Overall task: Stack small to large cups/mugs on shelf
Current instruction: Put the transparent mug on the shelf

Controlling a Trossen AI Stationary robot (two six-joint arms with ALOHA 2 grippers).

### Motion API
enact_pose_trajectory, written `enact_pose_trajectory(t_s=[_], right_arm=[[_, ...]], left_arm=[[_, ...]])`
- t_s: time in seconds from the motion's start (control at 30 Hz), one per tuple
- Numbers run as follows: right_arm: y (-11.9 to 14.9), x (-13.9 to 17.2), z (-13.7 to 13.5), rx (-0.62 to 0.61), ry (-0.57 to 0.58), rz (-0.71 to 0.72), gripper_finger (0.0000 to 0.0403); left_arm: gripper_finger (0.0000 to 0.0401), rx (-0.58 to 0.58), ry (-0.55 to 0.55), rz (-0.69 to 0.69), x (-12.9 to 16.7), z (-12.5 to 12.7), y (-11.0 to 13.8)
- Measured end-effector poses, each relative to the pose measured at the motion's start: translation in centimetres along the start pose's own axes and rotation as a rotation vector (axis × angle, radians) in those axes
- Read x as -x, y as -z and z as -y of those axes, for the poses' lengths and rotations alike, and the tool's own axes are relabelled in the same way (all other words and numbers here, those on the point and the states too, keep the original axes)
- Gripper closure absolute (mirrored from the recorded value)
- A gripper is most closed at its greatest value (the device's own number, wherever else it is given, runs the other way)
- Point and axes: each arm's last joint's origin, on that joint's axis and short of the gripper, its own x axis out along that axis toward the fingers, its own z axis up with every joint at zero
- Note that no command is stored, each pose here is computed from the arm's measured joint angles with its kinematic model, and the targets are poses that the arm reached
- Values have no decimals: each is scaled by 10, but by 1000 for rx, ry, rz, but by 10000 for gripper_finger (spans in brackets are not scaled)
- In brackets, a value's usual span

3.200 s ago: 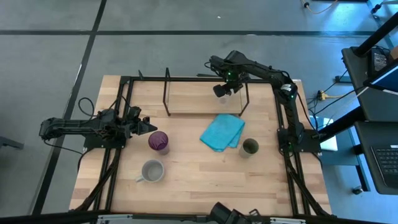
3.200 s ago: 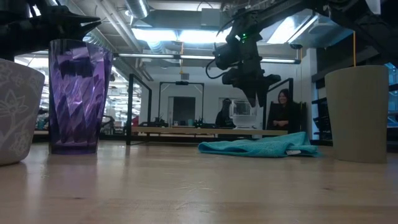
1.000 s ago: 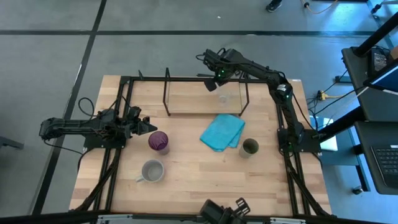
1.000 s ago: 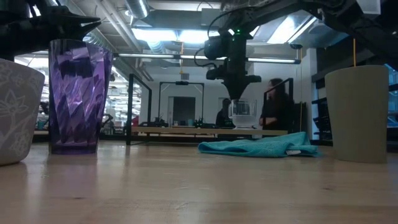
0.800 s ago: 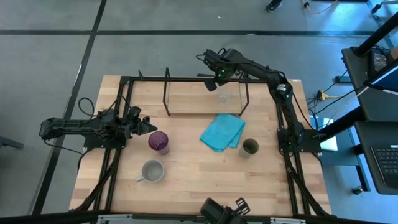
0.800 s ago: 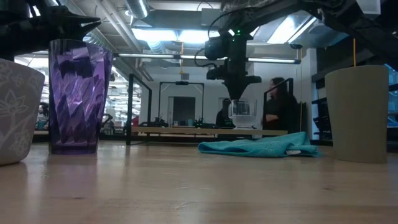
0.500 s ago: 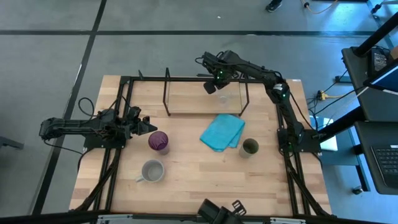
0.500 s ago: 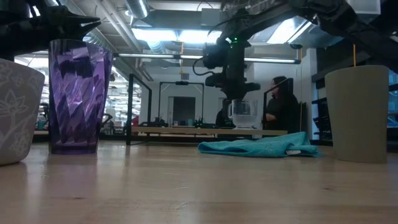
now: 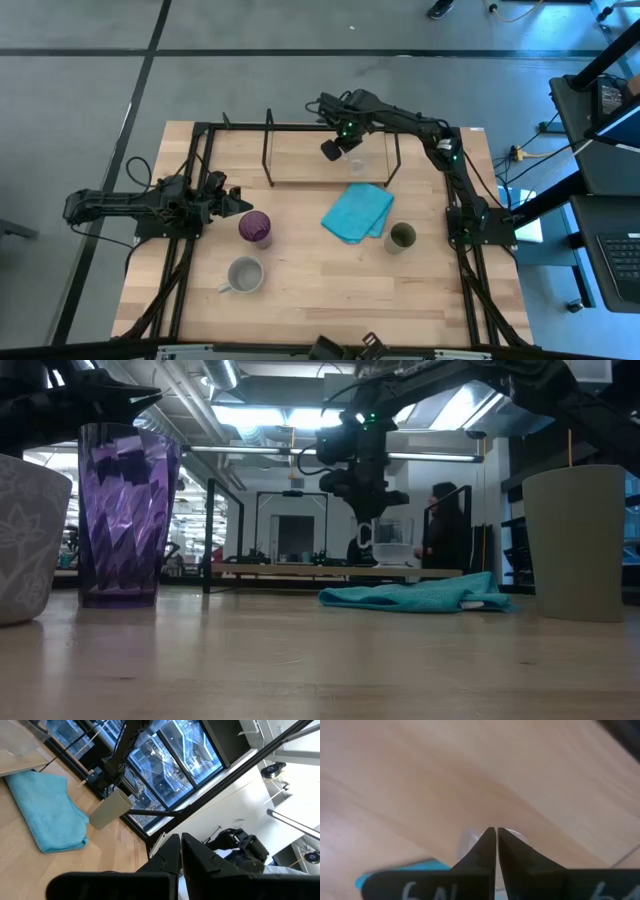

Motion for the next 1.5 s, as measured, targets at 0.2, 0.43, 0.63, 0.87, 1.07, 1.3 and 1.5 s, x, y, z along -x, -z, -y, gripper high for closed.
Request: enact_pose_trajectory(t_s=[0.2,0.43,0.63,0.87,1.07,1.3,1.5], right_arm=[[2,0,-11,26,-24,18,383],[-4,0,-12,25,-27,85,383],[-9,1,-20,45,-79,152,383],[-3,28,-59,209,-221,248,382],[17,79,-95,238,-287,390,382],[83,71,-111,52,84,177,382],[125,62,-145,-6,108,125,382]], left_arm=[[390,0,0,0,0,0,0],[390,1,5,-8,0,0,0],[390,1,21,-30,0,1,1],[390,0,21,-31,0,1,1],[390,-8,21,-31,0,1,1],[390,-8,30,-44,0,1,1],[390,-30,31,-44,0,1,1]])
